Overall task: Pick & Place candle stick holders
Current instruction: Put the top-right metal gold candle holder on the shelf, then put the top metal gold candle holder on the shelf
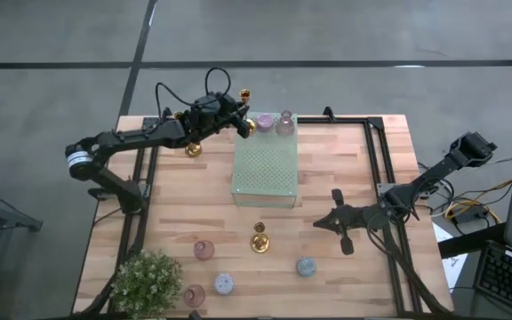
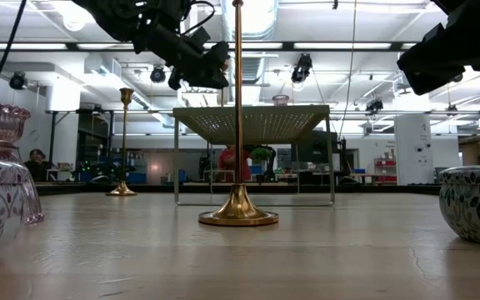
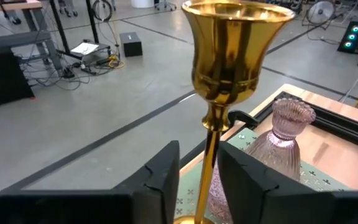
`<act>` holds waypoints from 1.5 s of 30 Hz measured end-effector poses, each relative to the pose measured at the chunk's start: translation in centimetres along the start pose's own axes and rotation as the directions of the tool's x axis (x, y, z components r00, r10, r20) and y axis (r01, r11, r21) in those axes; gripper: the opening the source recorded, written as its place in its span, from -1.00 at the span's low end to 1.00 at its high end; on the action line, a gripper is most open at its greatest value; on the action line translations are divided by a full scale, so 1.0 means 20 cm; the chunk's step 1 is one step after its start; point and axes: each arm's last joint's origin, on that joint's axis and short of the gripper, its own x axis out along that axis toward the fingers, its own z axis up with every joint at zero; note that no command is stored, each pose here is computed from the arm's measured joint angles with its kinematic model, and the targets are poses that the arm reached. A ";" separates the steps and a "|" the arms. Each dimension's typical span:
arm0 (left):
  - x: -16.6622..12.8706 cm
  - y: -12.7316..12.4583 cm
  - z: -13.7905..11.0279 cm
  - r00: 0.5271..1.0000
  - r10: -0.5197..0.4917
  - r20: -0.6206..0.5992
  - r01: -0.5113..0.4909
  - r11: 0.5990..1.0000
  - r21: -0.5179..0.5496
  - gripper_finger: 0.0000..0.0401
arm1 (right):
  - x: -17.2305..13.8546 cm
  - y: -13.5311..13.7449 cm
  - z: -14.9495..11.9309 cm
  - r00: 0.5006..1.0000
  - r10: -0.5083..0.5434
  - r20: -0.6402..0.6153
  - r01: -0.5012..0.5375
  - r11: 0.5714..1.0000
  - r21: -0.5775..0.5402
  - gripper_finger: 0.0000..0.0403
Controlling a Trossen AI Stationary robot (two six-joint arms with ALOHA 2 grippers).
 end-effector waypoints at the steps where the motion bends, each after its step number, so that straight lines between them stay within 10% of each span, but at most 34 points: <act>1: 0.00 0.00 0.00 1.000 -0.010 -0.001 0.010 1.000 0.000 -0.37 | 0.00 0.00 0.00 1.000 0.000 0.000 0.000 1.000 0.000 -0.96; 14: -0.10 0.02 0.03 0.995 -0.060 -0.079 0.066 0.994 0.086 0.10 | 0.00 0.00 0.00 1.000 0.002 -0.003 -0.002 1.000 0.002 -0.96; 37: -0.65 0.10 0.00 0.953 -0.176 -0.244 0.210 0.970 0.119 0.11 | 0.00 0.00 0.00 1.000 0.002 -0.003 -0.002 1.000 0.021 -0.96; 45: -0.74 0.14 -0.09 0.972 -0.094 -0.218 0.116 0.989 0.091 0.11 | 0.00 0.00 0.00 1.000 0.001 -0.003 -0.001 1.000 0.025 -0.96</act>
